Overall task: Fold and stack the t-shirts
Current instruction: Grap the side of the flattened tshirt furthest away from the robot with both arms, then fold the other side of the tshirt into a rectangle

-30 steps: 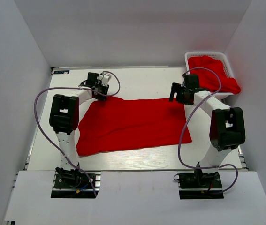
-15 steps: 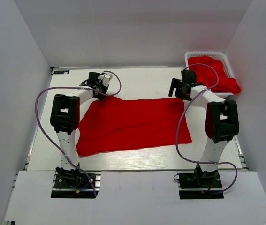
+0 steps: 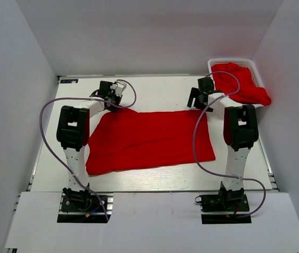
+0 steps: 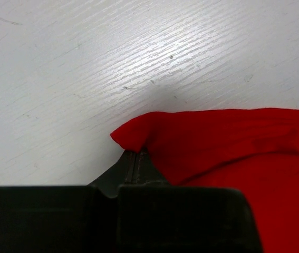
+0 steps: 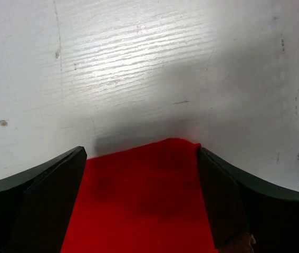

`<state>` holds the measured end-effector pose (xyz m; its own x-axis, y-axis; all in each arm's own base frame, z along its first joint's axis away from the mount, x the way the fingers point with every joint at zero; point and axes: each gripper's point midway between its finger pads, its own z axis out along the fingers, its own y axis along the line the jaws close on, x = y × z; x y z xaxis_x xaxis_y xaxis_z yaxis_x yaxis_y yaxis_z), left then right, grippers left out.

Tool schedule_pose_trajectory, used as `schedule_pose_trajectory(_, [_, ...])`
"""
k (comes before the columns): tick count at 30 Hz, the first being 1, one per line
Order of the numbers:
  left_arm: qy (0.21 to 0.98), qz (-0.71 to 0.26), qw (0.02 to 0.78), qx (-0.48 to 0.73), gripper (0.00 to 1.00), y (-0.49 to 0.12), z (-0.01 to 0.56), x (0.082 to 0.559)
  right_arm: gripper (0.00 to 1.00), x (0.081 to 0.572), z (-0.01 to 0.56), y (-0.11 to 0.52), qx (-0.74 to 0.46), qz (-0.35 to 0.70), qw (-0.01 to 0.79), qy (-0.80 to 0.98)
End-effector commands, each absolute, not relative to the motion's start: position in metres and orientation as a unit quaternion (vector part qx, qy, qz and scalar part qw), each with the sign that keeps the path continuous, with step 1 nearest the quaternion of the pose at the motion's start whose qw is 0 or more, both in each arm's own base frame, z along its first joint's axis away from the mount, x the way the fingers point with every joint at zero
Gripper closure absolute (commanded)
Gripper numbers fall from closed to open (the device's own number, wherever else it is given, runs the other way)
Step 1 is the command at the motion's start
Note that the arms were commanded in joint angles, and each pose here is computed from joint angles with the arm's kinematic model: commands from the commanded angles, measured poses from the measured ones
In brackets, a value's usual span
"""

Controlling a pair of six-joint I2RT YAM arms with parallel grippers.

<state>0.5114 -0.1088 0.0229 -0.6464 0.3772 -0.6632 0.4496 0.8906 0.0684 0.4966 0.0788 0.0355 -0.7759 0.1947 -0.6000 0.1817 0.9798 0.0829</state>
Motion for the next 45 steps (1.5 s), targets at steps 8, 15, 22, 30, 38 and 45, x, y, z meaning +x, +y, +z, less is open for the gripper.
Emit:
schedule_pose_trajectory(8, [0.887,-0.018,0.405,0.222,1.00,-0.101,0.064,0.527,0.23,0.487,0.022,0.064,0.126,-0.029,0.302,0.944])
schedule_pose_trajectory(15, [0.879,-0.027,0.419,0.226,1.00,-0.106,0.074,0.534,0.74,0.484,0.018,0.061,0.113,-0.040,0.302,0.946])
schedule_pose_trajectory(22, [0.873,-0.022,0.433,0.223,1.00,-0.106,0.092,0.544,1.00,0.512,0.050,0.075,0.068,-0.004,0.347,0.936])
schedule_pose_trajectory(30, [0.878,-0.041,0.425,0.218,1.00,-0.102,0.104,0.488,1.00,0.496,0.084,0.077,0.054,0.018,0.386,0.921])
schedule_pose_trajectory(38, [0.901,-0.077,0.407,0.129,1.00,-0.103,0.110,0.401,1.00,0.473,0.099,0.083,0.040,0.048,0.398,0.915])
schedule_pose_trajectory(45, [0.920,-0.142,0.361,0.066,1.00,-0.121,0.092,0.326,1.00,0.460,0.099,0.075,0.045,0.037,0.397,0.916])
